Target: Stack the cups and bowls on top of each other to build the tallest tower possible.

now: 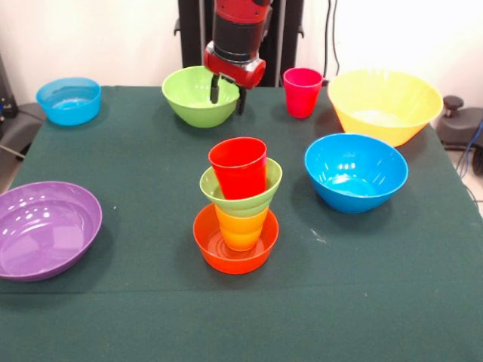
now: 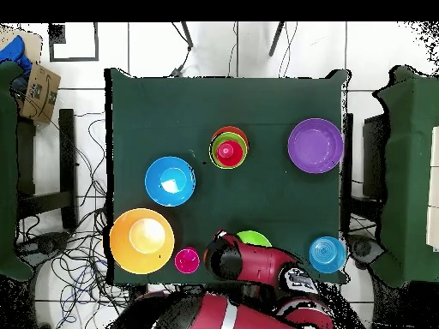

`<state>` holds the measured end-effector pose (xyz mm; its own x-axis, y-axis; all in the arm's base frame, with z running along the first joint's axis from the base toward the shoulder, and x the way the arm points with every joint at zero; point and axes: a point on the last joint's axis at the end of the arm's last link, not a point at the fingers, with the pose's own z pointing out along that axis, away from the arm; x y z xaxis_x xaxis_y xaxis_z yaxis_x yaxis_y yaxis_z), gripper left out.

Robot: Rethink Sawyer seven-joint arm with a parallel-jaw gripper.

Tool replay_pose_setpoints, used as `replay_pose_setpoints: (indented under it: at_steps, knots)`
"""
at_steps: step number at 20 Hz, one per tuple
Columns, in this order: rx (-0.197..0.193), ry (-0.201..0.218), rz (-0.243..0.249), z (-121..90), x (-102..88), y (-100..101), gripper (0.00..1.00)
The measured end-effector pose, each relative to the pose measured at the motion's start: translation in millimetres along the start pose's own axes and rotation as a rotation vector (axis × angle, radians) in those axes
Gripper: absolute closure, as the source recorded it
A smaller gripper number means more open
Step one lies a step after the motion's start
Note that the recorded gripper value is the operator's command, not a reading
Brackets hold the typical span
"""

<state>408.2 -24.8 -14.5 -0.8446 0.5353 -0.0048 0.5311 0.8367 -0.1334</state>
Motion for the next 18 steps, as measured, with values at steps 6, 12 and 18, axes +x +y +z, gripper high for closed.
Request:
replay_pose_setpoints:
  at_steps: [6,12,18]
  knots:
    - [-0.006,-0.034,0.003,12.4,2.3,-5.7,0.00]
    - [-0.005,-0.049,0.009,25.6,7.7,-13.5,1.00]
    - [-0.003,-0.038,0.025,24.1,12.0,-20.5,1.00]
